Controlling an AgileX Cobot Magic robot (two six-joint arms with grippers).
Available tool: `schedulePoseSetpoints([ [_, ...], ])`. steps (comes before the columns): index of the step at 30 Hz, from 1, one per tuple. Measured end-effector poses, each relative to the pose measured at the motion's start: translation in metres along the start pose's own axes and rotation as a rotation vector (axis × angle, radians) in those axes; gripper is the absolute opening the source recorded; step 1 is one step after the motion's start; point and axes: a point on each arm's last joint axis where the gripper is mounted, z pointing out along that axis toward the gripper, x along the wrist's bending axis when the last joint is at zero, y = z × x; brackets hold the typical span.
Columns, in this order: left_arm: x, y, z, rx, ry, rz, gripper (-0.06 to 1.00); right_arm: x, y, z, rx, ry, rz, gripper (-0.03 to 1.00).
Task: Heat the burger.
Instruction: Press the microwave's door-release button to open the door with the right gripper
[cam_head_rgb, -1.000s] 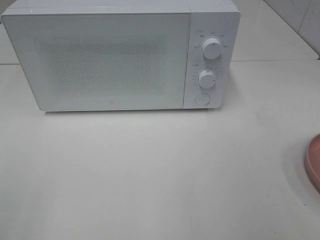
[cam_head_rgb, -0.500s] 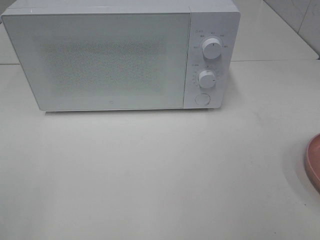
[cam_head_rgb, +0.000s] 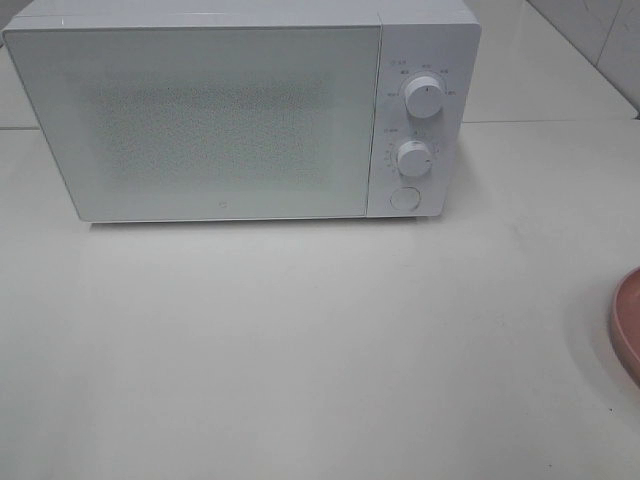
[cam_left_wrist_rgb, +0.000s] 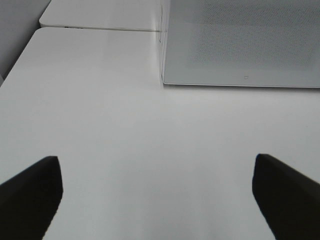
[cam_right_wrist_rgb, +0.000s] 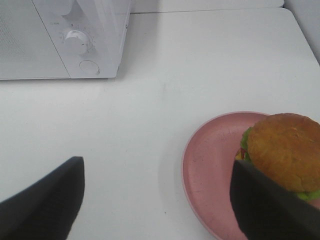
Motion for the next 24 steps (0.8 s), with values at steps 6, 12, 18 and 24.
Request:
schedulePoseSetpoints([
  [6, 0.0, 0.0, 0.0, 0.0, 0.0, 0.0, 0.97, 0.005, 0.017, 0.022, -0.008, 0.01, -0.009, 0.75],
  [12, 0.0, 0.0, 0.0, 0.0, 0.0, 0.0, 0.97, 0.008, 0.028, 0.044, 0.011, 0.015, -0.017, 0.75],
  [18, 0.0, 0.0, 0.0, 0.0, 0.0, 0.0, 0.97, 0.011, 0.035, 0.064, 0.034, 0.018, -0.023, 0.75],
  [24, 0.0, 0.0, 0.0, 0.0, 0.0, 0.0, 0.97, 0.015, 0.038, 0.09, 0.082, 0.02, -0.03, 0.75],
])
